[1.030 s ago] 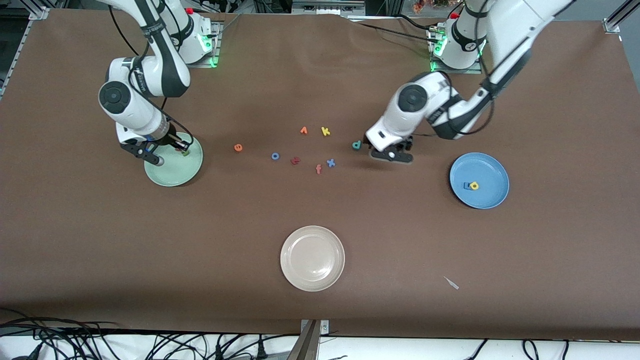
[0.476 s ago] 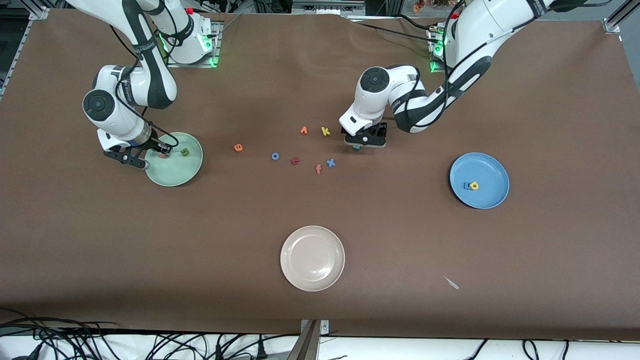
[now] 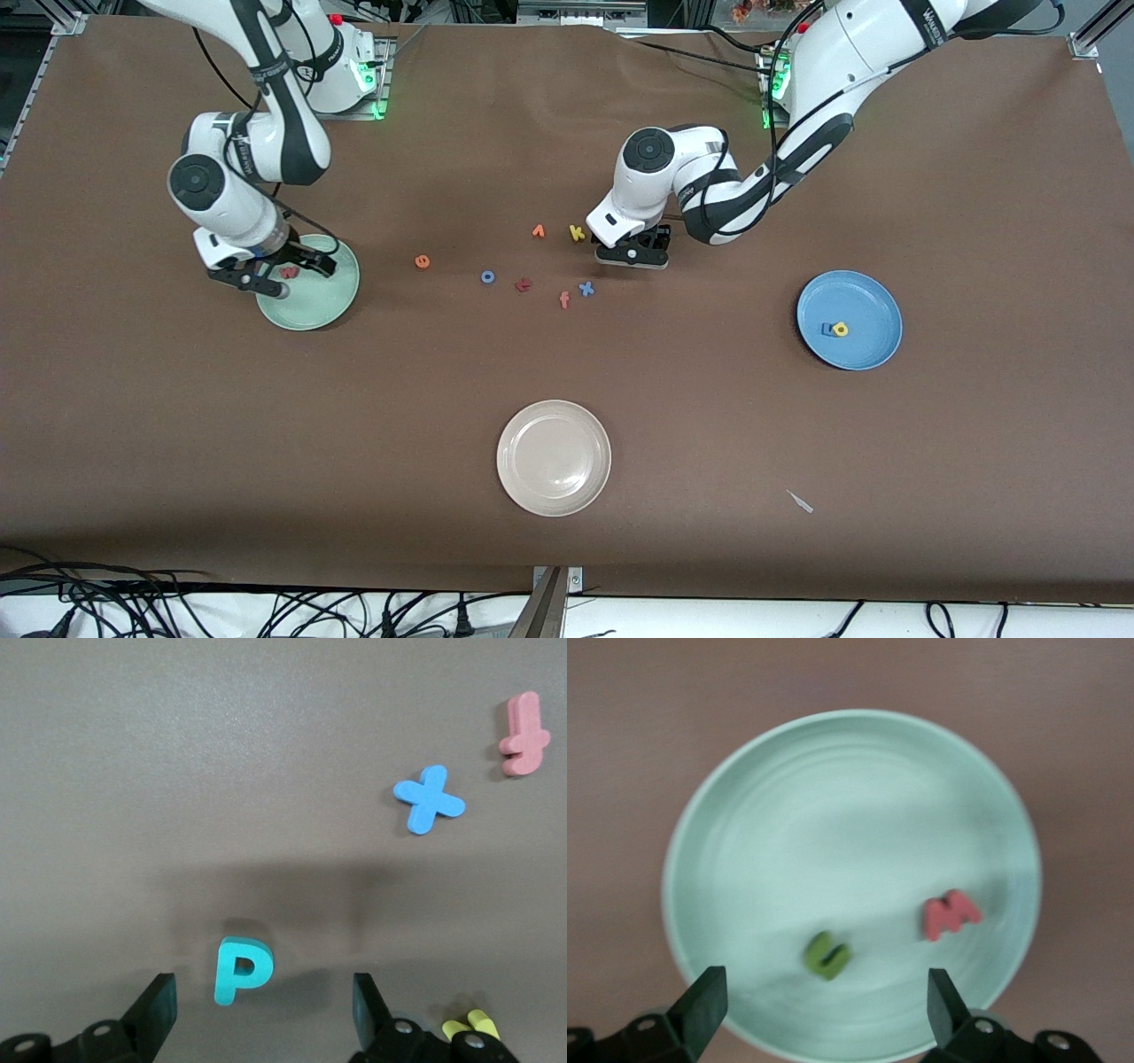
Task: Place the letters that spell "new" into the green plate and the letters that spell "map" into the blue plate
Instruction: 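Grasp the cyan P with the left gripper while the right gripper grasps e, then release the P onto the blue plate while the right gripper carries e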
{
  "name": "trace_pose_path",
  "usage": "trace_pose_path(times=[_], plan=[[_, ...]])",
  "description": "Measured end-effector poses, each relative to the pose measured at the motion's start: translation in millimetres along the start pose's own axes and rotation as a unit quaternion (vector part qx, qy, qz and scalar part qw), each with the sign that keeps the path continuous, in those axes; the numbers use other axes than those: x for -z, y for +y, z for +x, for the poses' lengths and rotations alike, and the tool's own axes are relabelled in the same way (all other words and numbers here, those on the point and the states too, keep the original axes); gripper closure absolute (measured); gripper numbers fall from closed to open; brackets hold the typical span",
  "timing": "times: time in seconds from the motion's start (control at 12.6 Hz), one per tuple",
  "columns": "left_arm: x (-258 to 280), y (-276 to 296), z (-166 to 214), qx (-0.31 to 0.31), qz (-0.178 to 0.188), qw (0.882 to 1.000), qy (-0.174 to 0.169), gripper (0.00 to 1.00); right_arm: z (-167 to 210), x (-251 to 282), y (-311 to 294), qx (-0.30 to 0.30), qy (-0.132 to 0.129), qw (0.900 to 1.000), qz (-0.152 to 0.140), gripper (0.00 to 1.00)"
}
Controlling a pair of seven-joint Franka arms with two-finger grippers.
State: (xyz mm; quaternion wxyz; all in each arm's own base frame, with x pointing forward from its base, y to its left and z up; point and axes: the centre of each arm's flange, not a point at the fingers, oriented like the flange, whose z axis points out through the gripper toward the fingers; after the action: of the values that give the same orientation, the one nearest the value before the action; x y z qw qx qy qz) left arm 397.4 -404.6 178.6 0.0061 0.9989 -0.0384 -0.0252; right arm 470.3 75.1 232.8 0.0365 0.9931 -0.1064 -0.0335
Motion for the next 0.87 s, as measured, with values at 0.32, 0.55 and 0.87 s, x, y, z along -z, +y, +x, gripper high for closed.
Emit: trace_pose_path(times=[0.32, 0.55, 0.87], plan=[[-6, -8, 5, -0.005, 0.010, 1.000, 0.008, 0.24, -29, 13, -84, 0.080, 0.009, 0.997, 0.013, 0.00], [-8, -9, 5, -0.004, 0.010, 1.000, 0.005, 0.44, -38, 8, -105, 0.093, 0.023, 0.995, 0.017, 0.01], [-6, -6, 6, -0.005, 0.007, 1.000, 0.008, 0.72, -58, -14, -144, 0.060, 0.046, 0.997, 0.027, 0.10]])
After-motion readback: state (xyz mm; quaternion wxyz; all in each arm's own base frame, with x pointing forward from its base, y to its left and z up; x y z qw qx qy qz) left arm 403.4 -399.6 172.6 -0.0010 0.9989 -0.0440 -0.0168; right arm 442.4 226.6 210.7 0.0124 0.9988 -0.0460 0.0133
